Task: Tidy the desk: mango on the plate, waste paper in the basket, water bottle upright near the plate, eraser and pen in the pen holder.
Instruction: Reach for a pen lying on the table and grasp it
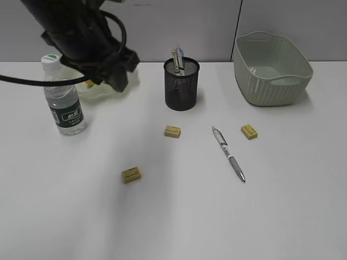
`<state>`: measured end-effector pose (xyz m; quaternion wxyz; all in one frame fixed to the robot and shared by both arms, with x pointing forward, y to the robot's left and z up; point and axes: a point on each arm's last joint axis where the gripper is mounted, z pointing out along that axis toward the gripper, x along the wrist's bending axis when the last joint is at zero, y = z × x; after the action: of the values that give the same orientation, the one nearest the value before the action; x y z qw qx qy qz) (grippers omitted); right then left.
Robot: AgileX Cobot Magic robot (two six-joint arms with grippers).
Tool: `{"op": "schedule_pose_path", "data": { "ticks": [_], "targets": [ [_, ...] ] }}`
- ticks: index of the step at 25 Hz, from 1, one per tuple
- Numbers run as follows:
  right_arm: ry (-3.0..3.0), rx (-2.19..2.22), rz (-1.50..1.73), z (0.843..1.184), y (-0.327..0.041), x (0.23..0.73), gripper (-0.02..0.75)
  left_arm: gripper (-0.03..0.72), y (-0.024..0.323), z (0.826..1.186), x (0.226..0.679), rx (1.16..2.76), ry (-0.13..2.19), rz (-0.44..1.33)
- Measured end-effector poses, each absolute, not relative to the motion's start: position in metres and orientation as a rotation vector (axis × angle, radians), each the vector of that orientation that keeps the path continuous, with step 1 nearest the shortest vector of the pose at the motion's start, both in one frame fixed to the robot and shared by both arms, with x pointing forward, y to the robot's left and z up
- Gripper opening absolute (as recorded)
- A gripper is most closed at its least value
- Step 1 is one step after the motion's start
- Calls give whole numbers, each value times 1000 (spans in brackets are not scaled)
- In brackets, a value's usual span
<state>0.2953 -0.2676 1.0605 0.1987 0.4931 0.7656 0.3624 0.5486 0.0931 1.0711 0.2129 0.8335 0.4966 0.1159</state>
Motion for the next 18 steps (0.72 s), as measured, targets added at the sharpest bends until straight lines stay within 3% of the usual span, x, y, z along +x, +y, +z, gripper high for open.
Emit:
{"op": "schedule_pose_path", "data": {
  "ticks": [7,13,18],
  "targets": [
    [2141,1382,1014,1060,-268,295,490,342,112,1064,531,2581,1498,266],
    [2138,1380,1017,1061,-268,295,490,262,123,1059,516,2634,1491,240],
    [2160,1396,989,1059,-265,300,490,266,150,1053,474,2670,1510,192]
  ]
}}
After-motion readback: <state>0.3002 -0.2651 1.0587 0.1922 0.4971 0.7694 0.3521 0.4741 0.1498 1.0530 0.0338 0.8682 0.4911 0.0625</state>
